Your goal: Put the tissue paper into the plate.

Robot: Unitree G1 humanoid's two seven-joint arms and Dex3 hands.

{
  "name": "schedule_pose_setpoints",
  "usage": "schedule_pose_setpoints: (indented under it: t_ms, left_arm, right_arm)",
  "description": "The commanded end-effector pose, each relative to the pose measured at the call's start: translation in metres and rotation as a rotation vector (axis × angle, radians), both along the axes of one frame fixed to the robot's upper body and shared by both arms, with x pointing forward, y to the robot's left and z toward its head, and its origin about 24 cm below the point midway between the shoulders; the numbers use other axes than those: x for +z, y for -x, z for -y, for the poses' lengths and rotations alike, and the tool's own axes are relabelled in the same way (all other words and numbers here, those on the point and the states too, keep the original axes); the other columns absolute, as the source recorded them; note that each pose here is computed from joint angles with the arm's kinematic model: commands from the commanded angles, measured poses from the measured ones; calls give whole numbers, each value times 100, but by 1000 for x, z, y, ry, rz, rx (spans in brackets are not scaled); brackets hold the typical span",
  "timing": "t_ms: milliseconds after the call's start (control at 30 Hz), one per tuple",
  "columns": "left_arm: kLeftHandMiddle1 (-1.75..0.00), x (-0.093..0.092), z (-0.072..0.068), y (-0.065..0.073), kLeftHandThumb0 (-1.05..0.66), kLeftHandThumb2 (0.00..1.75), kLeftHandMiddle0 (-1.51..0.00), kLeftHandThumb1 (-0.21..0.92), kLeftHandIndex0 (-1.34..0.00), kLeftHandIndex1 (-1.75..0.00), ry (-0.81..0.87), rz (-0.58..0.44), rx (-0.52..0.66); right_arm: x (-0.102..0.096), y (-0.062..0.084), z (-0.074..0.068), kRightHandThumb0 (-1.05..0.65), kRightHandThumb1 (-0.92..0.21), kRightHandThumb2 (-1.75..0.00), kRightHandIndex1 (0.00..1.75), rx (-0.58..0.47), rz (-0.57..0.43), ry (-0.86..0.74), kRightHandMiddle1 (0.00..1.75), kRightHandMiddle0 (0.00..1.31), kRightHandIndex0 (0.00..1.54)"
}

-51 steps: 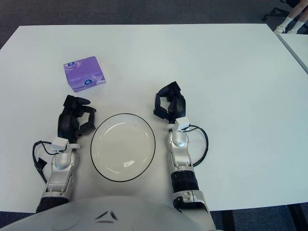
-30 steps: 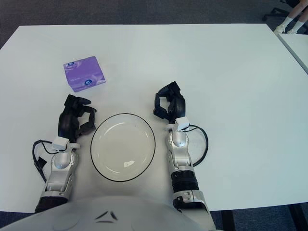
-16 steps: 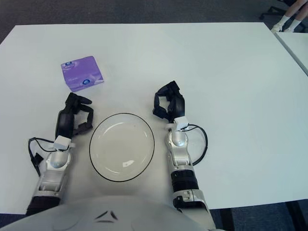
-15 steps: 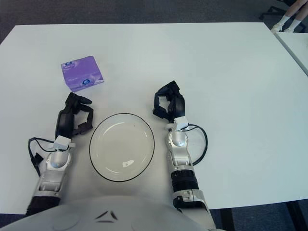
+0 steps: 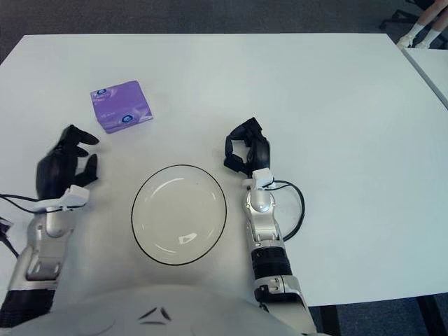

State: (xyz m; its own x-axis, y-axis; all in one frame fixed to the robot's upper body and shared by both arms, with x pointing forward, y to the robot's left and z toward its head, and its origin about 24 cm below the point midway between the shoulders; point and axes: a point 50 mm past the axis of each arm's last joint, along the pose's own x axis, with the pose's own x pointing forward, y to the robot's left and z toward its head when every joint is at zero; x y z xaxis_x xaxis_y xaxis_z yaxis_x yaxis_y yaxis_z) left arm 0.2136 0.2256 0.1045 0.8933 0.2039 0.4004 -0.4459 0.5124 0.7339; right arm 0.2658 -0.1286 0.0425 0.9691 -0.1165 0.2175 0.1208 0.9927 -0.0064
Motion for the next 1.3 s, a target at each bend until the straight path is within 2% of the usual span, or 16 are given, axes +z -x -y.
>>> schedule_pose_setpoints:
  t_ms: [0,67,133,233,333,433,600,700,867,1000,1033,1067,1100,1133,1200,1267]
  left_arm:
    - [-148,19,-3,-2,-1,63,-40,79,-17,-175,-51,52,11]
    - [-150,27,-7,-4,-1,56,-36,85,-14,-175,-80,76,21]
    - [-149,39,-12,-7,-18,53,-25,89,-16,-175,-127,108,34]
    - [-146,52,-17,-11,-57,81,-14,72,-5,-156,-185,148,40]
    - [-144,58,-21,-14,-77,88,-9,69,-2,-146,-208,173,37]
    - [-141,63,-24,-15,-86,86,-4,70,0,-139,-221,188,35]
    - [-139,75,-27,-15,-90,85,-1,70,0,-129,-269,201,46]
    - [-138,88,-31,-16,-92,83,0,68,0,-115,-309,187,55]
    - [-129,93,-32,-22,-99,71,0,73,0,-81,-319,164,33]
    - [-124,100,-30,-29,-103,64,0,75,0,-61,-357,123,16]
    - [-120,102,-30,-31,-103,60,0,77,0,-49,-378,104,3]
    - [-107,104,-30,-32,-104,57,0,80,0,-32,-391,91,-6]
    - [-102,106,-29,-34,-104,56,0,81,0,-26,-405,80,-20]
    - [-88,108,-28,-36,-104,53,0,83,0,-17,-414,73,-29]
    - [-69,114,-24,-47,-105,51,0,85,0,-9,-444,31,-84]
    - [-42,118,-21,-55,-105,48,0,86,0,-3,-466,-21,-137]
  right_arm:
    - [-47,19,10,-42,-52,-107,138,-36,-254,24,175,45,62]
    - [-47,19,9,-41,-52,-107,138,-38,-258,26,175,45,62]
    - [-47,19,9,-41,-52,-107,138,-40,-263,28,175,45,62]
    - [-48,19,9,-42,-52,-107,137,-40,-267,30,175,45,63]
    - [-48,18,9,-42,-51,-108,137,-39,-270,33,175,45,63]
    - [-49,18,8,-42,-51,-108,138,-39,-274,37,175,46,64]
    - [-50,18,8,-42,-51,-109,139,-38,-279,39,175,46,65]
    - [-50,17,8,-42,-50,-109,139,-35,-277,34,175,46,65]
    - [-50,17,8,-42,-50,-110,139,-34,-276,28,175,47,65]
    - [-51,17,7,-42,-49,-111,140,-30,-274,19,175,47,65]
    - [-51,17,7,-42,-49,-111,140,-29,-273,17,175,47,65]
    - [-51,17,7,-42,-49,-111,140,-29,-272,16,175,47,65]
    - [-51,17,7,-42,-49,-111,139,-29,-271,17,175,47,65]
    - [-51,17,7,-42,-49,-111,139,-29,-271,17,175,47,64]
    - [-51,17,7,-42,-49,-111,139,-30,-272,21,175,47,64]
    - [-51,17,7,-42,-49,-110,139,-30,-274,24,175,47,64]
